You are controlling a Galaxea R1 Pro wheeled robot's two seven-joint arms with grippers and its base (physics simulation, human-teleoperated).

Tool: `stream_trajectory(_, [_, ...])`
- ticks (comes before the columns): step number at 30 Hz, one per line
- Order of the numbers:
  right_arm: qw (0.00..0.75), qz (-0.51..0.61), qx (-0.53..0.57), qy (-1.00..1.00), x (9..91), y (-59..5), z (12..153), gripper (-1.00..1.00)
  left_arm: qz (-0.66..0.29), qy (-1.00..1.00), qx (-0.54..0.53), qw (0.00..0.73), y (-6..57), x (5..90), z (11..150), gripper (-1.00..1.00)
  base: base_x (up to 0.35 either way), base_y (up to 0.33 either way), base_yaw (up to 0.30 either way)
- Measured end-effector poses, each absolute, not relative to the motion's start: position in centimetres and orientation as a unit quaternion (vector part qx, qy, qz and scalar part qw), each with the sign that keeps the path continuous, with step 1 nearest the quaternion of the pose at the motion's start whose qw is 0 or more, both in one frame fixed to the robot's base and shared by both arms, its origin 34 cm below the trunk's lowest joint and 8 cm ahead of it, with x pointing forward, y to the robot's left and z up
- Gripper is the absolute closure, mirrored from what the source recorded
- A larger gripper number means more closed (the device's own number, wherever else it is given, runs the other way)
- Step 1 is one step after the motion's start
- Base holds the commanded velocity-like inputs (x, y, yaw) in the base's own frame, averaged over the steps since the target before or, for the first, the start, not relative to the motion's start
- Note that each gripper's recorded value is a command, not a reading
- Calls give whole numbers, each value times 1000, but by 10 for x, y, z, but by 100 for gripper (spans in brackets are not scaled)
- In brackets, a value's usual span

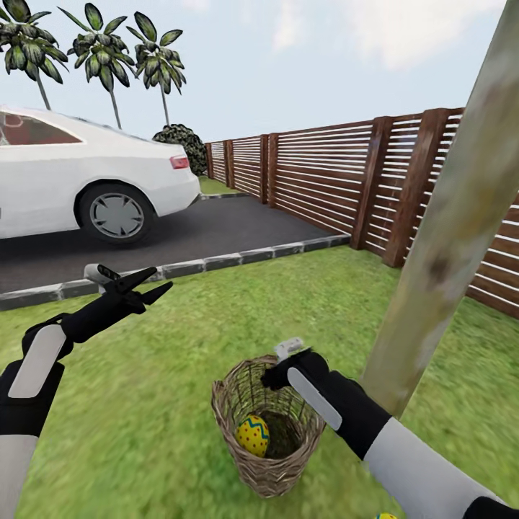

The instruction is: Take the three Easter eggs out of the wicker basket on the lawn in the garden, then place them on the lawn next to a single tree (choose any tree) so that all three eggs are next to the same tree and none are left in the basket.

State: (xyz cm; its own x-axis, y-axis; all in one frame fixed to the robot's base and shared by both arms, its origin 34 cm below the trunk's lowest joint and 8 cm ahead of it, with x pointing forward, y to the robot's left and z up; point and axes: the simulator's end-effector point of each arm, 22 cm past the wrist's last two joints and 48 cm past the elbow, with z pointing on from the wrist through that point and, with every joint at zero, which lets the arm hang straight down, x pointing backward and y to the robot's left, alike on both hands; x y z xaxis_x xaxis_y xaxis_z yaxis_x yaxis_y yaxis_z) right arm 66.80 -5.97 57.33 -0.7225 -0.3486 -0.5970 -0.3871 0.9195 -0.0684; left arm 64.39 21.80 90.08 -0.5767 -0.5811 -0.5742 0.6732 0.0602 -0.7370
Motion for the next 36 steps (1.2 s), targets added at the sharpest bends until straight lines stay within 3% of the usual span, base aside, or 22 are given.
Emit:
stream_trajectory(16, [245, -30, -162, 955, 652, -98, 491, -100, -685, 564, 41, 459, 219, 644, 904, -100, 0, 0, 3])
stream_trajectory(36, [271, -43, -226, 935, 647, -67, 504, -100, -685, 565, 41, 459, 219, 648, 919, -100, 0, 0, 0])
